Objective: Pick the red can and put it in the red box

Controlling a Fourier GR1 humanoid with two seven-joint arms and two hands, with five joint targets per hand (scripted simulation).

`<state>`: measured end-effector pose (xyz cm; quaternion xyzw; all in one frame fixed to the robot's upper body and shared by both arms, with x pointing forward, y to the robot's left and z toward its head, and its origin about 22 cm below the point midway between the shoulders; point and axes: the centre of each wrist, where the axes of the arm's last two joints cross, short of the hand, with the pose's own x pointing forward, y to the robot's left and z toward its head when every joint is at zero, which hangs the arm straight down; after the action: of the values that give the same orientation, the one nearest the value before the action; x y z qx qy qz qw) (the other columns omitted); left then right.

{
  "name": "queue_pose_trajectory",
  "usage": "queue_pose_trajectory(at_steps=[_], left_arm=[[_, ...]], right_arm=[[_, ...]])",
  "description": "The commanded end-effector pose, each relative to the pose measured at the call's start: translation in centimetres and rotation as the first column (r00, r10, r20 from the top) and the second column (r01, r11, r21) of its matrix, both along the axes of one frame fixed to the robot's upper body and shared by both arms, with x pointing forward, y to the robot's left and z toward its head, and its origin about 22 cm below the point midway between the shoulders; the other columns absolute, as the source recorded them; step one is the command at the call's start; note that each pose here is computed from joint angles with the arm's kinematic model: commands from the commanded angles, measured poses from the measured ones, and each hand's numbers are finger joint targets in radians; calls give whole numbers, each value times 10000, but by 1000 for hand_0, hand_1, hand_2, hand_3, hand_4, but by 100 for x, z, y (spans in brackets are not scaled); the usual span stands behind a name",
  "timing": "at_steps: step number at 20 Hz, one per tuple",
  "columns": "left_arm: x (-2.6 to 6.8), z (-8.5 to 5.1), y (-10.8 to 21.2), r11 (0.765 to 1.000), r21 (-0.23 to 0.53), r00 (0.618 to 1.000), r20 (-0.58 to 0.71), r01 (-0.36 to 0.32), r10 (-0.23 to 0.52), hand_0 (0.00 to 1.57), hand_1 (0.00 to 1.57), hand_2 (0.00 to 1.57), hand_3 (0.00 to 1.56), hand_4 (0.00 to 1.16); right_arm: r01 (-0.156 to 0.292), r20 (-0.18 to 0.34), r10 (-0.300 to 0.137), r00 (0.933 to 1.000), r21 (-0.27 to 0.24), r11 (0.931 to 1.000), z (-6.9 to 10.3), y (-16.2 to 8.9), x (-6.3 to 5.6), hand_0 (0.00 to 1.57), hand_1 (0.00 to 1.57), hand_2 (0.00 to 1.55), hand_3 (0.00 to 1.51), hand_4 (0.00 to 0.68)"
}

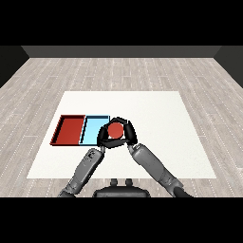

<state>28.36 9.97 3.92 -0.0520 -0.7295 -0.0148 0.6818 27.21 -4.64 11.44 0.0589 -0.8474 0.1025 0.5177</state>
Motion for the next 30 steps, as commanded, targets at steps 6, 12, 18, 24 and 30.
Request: queue_pose_trajectory(at_steps=[6, 12, 18, 24, 30], left_arm=[[38, 172, -89, 9982, -523, 9949, 947, -286, 334, 1571, 1571, 1538, 1450, 962], [-4, 103, -1, 9971, -648, 9927, 1112, -398, 469, 1571, 1571, 1551, 1486, 1036], [-77, 128, -77, 9985, -419, 9904, 1319, -349, 401, 1571, 1571, 1571, 1495, 1118], [-122, 12, 76, 9977, 41, 9881, 1385, -680, 668, 1571, 1571, 1571, 1500, 1135], [18, -28, 259, 9934, 389, 9868, 1256, -1076, 1019, 1571, 1571, 1571, 1497, 1123]], right_arm=[[378, -278, -383, 9989, -193, 9991, -79, -49, 6, 1420, 1420, 1410, 1372, 512], [401, -527, -421, 9977, -394, 9984, 9, -42, 36, 0, 0, 0, 0, 0], [316, -351, -349, 9988, -900, 9954, -32, -36, 124, 0, 0, 0, 0, 0], [854, -123, -855, 9963, -50, 9963, 107, -347, -62, 0, 0, 0, 0, 0], [906, 81, -911, 9958, 452, 9949, 130, -934, -150, 0, 0, 0, 0, 0]])
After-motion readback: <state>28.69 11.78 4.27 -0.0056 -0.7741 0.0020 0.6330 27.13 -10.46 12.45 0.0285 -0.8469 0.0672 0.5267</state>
